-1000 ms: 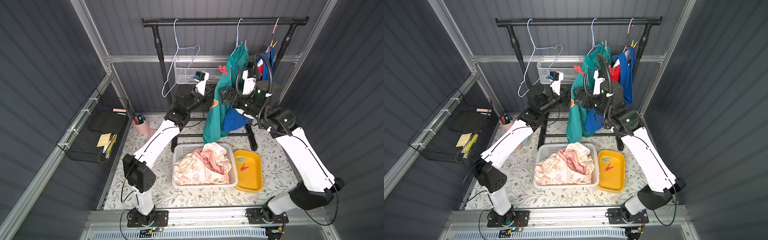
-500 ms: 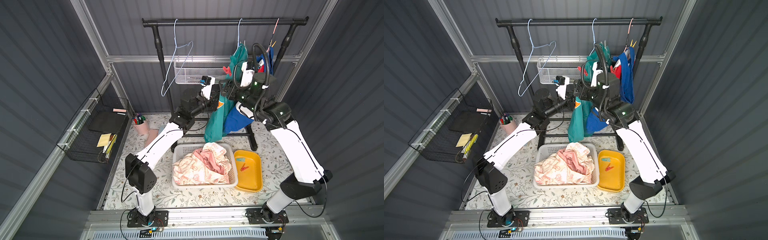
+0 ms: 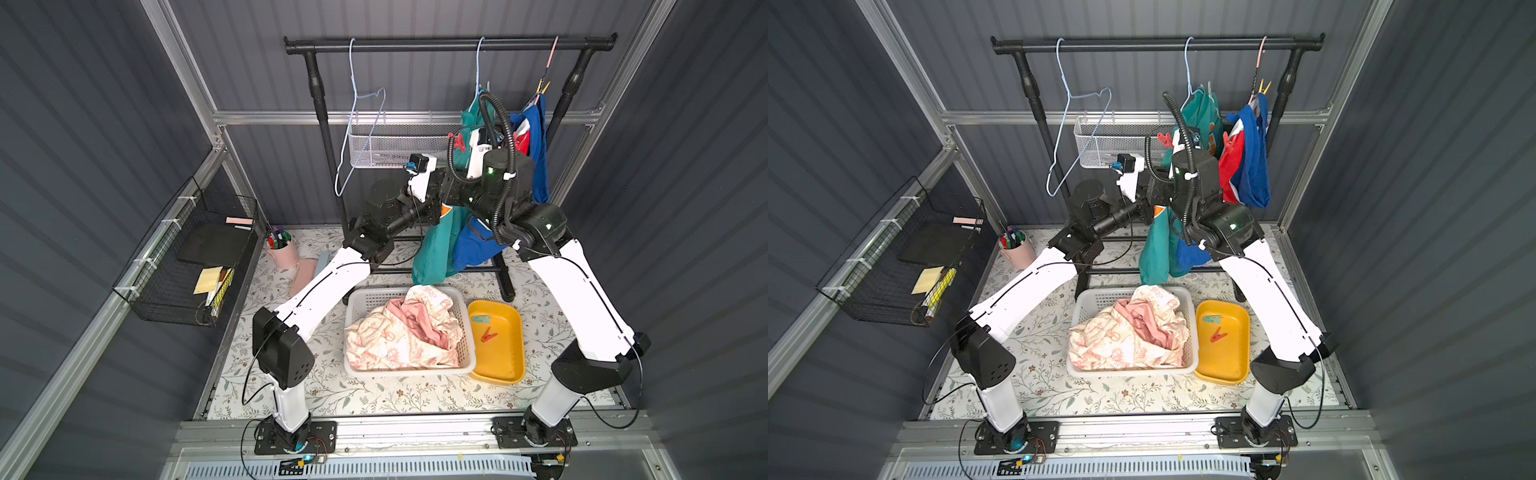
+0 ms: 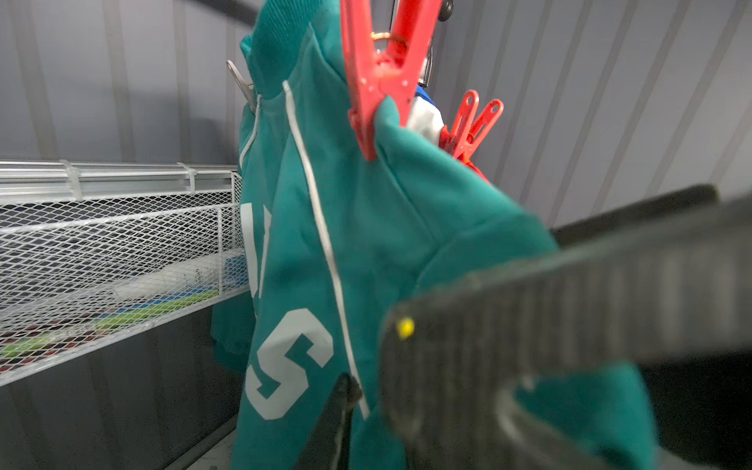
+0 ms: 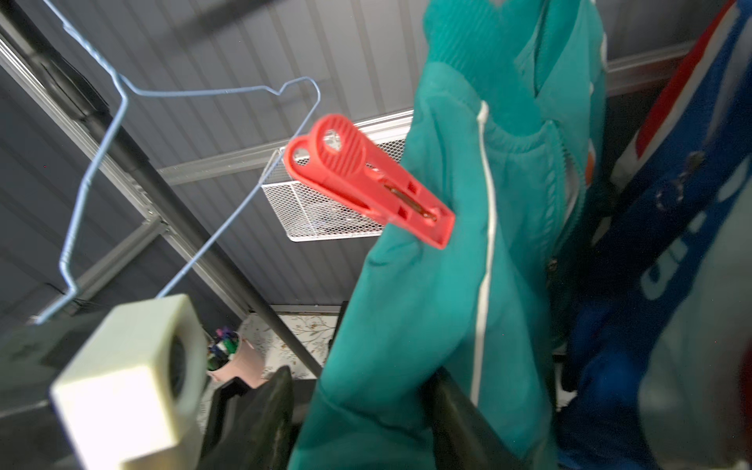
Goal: Remove the clothespins securing jackets to the hanger
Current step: Pick up the hanger from the clothesline.
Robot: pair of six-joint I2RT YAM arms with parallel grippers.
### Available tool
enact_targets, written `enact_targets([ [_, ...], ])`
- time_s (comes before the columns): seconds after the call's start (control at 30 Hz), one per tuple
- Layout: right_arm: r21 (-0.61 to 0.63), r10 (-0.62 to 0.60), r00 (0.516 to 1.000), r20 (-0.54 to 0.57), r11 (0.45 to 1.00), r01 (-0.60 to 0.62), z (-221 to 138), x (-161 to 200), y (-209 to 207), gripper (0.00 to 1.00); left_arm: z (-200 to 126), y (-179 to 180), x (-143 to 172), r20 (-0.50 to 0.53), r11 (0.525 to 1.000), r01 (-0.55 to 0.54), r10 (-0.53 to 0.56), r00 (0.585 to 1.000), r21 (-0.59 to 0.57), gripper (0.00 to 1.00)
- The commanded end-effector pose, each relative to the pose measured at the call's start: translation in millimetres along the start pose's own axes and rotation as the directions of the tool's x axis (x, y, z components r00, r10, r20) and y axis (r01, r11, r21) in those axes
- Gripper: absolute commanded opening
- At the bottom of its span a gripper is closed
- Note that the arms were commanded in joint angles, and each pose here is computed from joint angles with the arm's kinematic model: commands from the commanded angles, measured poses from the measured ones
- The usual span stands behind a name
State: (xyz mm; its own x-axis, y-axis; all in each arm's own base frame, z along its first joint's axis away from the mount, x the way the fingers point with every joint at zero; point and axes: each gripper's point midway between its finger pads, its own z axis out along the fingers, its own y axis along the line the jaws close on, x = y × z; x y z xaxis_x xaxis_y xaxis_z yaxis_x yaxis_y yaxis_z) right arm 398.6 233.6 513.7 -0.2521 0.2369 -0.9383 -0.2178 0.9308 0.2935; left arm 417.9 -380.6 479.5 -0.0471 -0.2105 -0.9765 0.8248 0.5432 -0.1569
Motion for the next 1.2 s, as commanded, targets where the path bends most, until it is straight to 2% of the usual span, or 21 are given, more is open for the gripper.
enact_targets([
  [0.0,0.051,-0.01,1.0,0.013,0.999,0.009,-10.6,-2.8,-11.9,0.43,-8.1,-16.9,-20.5,0.049,0.999,-0.01,0.008,0.999,0.047,0.26],
  [0.1,0.052,-0.007,1.0,0.016,0.999,0.006,-13.9,-4.6,-12.7,0.31,-9.1,-16.6,-18.8,0.048,0.999,-0.008,0.006,0.999,0.045,0.27],
  [0.17,0.044,-0.004,1.0,0.016,0.999,0.003,-16.8,-5.7,-12.4,0.22,-9.7,-15.7,-19.9,0.048,0.999,0.0,-0.002,0.999,0.038,0.33],
  [0.23,0.04,0.003,1.0,0.027,0.999,-0.004,-22.1,-9.4,-13.6,0.1,-10.7,-15.9,-22.9,0.05,0.999,0.018,-0.019,0.999,0.036,0.44],
  [0.3,0.029,0.001,0.999,0.044,1.0,-0.003,-28.9,-14.6,-13.4,0.0,-14.8,-14.9,-24.4,0.041,1.0,0.016,-0.017,0.999,0.023,0.59],
  [0.4,0.014,-0.01,0.996,0.088,1.0,0.009,-42.5,-27.9,-14.2,0.0,-25.9,-4.8,-33.1,0.05,0.999,0.004,-0.002,0.999,-0.051,0.81],
  [0.5,0.007,-0.026,0.991,0.134,1.0,0.025,-54.9,-43.2,-14.8,0.0,-42.0,0.6,-39.4,0.068,0.996,0.006,0.0,0.998,-0.084,0.91],
  [0.77,-0.051,-0.077,0.966,0.247,0.994,0.092,-79.3,-85.7,-0.7,0.0,-75.5,-2.1,-36.0,0.064,0.995,0.023,-0.016,0.998,-0.101,0.99],
  [0.87,-0.096,-0.08,0.955,0.286,0.989,0.112,-87.8,-99.0,8.7,0.0,-85.3,-3.4,-35.2,0.074,0.994,0.021,-0.013,0.997,-0.111,0.99],
  [1.17,-0.151,-0.111,0.924,0.366,0.973,0.176,-108.4,-121.4,21.2,0.0,-91.4,-0.1,-24.9,0.055,0.991,0.027,-0.02,0.998,-0.133,0.99],
])
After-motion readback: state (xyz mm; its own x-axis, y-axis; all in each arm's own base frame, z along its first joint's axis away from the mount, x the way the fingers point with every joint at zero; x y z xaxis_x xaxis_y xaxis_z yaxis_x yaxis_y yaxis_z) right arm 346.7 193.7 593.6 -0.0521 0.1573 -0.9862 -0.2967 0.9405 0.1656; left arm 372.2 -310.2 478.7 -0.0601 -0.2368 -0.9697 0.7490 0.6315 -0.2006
